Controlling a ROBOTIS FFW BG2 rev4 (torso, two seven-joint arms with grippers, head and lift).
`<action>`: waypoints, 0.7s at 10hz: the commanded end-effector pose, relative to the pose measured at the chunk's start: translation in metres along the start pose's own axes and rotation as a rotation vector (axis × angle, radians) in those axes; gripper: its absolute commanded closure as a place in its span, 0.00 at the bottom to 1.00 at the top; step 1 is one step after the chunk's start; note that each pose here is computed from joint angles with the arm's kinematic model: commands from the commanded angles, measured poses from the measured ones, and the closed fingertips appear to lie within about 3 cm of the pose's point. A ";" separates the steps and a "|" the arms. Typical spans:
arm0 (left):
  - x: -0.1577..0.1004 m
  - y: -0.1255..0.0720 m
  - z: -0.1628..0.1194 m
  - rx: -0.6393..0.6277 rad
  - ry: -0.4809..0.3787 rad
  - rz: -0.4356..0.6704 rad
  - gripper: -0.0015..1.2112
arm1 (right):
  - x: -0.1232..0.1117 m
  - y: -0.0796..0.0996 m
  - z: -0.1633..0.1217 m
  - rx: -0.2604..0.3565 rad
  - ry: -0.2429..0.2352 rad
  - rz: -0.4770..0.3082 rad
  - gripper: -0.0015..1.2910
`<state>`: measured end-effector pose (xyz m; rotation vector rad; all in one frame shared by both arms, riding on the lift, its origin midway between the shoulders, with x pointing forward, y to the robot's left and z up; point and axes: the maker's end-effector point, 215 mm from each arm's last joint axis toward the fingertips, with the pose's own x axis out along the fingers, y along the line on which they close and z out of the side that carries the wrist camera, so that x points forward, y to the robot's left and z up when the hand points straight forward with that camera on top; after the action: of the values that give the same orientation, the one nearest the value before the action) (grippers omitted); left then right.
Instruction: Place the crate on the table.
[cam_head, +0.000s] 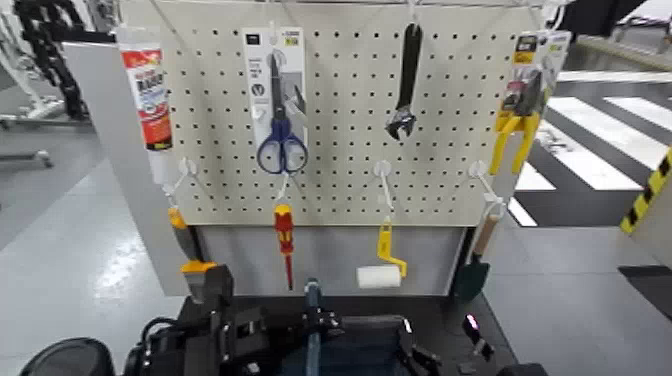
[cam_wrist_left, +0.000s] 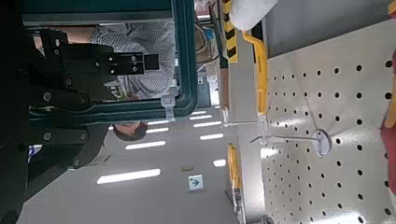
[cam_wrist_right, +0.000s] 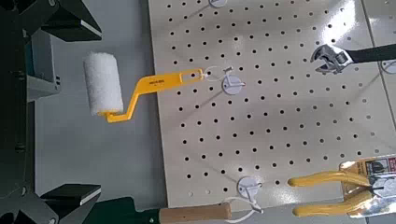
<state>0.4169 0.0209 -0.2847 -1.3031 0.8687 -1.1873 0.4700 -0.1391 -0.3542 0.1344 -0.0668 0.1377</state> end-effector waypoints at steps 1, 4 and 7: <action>0.000 0.000 0.009 0.015 0.021 0.026 0.95 | 0.000 0.000 0.000 0.001 0.000 -0.001 0.12; 0.000 0.006 0.018 0.000 0.040 0.041 0.95 | 0.000 0.001 0.000 0.003 -0.002 0.001 0.11; 0.003 0.008 0.026 -0.015 0.041 0.032 0.95 | 0.000 0.002 0.001 0.004 -0.005 0.003 0.12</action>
<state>0.4428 0.0246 -0.2879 -1.2757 0.9212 -1.1908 0.4698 -0.1374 -0.3535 0.1380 -0.0708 0.1401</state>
